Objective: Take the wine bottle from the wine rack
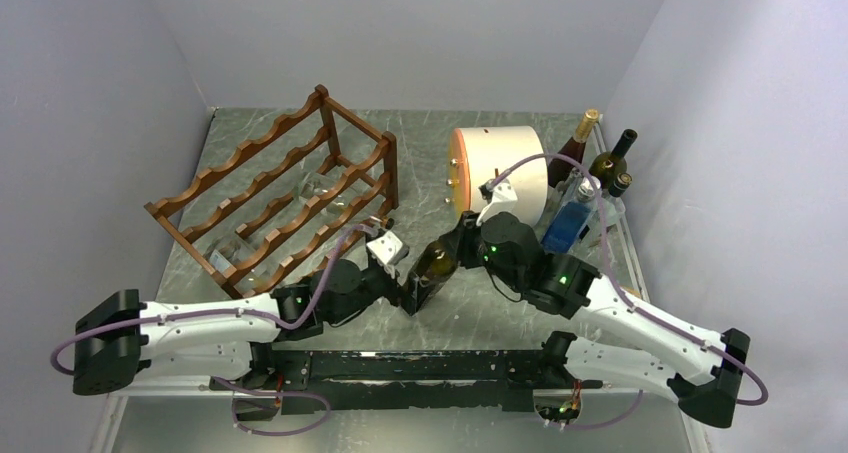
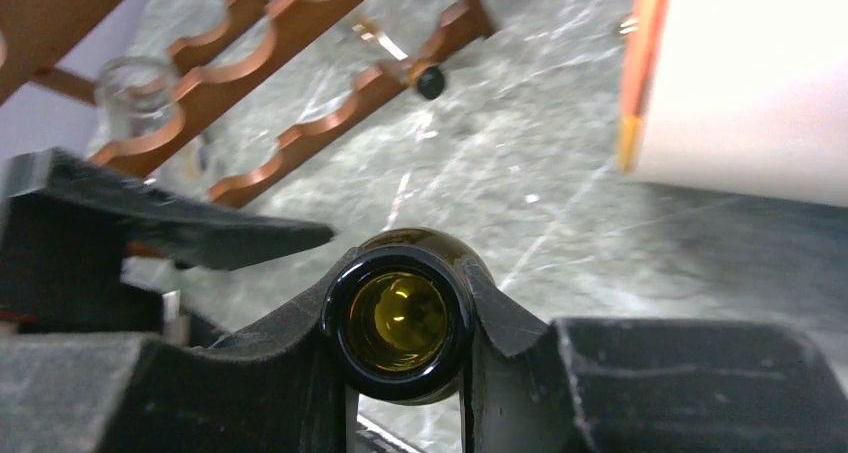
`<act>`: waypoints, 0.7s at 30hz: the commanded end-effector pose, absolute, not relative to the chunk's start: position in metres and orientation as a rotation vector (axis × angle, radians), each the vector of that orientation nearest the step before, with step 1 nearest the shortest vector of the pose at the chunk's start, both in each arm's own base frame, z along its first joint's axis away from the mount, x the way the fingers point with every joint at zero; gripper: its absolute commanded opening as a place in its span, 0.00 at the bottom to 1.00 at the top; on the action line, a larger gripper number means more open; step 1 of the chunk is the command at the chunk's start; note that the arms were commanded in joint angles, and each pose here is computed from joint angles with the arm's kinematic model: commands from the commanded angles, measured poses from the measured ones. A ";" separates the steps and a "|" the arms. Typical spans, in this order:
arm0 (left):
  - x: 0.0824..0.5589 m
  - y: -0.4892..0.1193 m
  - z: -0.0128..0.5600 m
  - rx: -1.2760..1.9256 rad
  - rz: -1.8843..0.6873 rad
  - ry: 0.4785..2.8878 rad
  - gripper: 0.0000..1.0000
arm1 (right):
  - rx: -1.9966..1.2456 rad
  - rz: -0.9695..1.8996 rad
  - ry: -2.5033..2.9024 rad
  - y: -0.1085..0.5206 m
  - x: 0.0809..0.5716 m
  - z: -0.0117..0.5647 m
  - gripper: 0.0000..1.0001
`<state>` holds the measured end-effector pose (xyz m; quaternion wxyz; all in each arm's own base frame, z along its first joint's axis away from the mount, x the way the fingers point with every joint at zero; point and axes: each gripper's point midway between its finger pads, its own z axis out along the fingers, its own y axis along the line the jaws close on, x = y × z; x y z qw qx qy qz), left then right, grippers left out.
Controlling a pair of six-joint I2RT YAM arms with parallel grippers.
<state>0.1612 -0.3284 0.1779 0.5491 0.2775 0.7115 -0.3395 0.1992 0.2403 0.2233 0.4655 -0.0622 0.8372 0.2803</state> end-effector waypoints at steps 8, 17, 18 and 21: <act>0.162 -0.326 0.226 0.566 -0.865 1.664 1.00 | 0.136 0.062 1.845 0.125 0.240 0.283 0.00; 0.159 -0.321 0.230 0.533 -0.885 1.690 1.00 | 0.250 -0.115 1.877 0.081 0.271 0.263 0.00; 0.159 -0.320 0.231 0.530 -0.884 1.696 1.00 | 0.268 -0.133 1.877 0.076 0.273 0.261 0.00; 0.159 -0.315 0.233 0.513 -0.883 1.700 1.00 | 0.277 -0.174 1.875 0.067 0.277 0.256 0.00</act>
